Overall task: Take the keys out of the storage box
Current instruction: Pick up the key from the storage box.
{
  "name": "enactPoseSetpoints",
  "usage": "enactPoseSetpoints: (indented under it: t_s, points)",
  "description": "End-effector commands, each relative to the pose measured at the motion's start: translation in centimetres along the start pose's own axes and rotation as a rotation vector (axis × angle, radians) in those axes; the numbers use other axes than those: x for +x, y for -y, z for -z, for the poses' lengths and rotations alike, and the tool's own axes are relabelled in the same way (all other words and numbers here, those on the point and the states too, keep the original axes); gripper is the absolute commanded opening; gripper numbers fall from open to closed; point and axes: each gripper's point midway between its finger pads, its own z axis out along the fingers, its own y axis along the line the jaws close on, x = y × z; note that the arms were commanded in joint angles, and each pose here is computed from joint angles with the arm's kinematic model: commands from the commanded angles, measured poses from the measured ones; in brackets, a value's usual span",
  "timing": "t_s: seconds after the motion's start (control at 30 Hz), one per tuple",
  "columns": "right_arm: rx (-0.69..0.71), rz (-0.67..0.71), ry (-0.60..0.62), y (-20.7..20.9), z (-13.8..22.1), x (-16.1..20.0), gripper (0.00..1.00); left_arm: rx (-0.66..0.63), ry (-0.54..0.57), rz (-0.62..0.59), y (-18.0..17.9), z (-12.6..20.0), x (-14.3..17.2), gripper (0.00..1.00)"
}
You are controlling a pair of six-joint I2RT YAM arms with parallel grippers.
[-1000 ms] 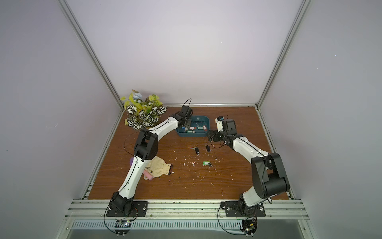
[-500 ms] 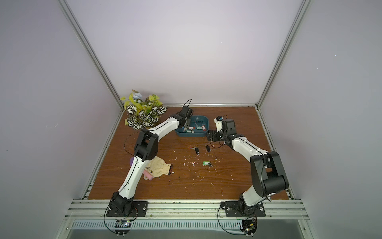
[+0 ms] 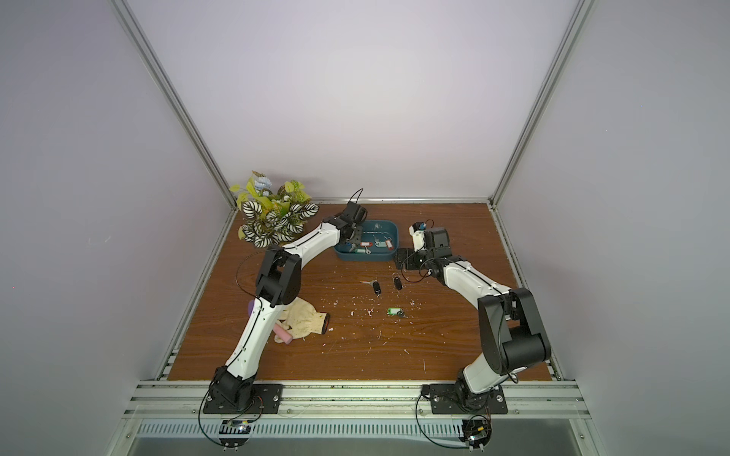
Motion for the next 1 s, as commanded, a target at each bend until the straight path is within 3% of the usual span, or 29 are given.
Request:
enactPoseSetpoints:
  t_s: [0.0,0.37,0.8,0.97]
  points:
    - [-0.034,0.019,0.048,-0.7,0.2,-2.0,1.0,0.042,-0.023,0.009,0.4,-0.4,0.0,0.48]
    - [-0.022,0.019,0.049,-0.6,0.3,-2.0,1.0,0.259,-0.014,-0.042,5.8,-0.9,-0.8,0.49]
    - [-0.059,0.01,0.047,-1.1,-0.1,-2.0,1.0,0.144,0.101,-0.069,3.7,5.2,-4.6,0.59]
    - [-0.073,0.009,0.044,-1.3,-0.2,-1.9,0.99,0.043,0.104,-0.034,1.9,5.4,-4.2,0.59]
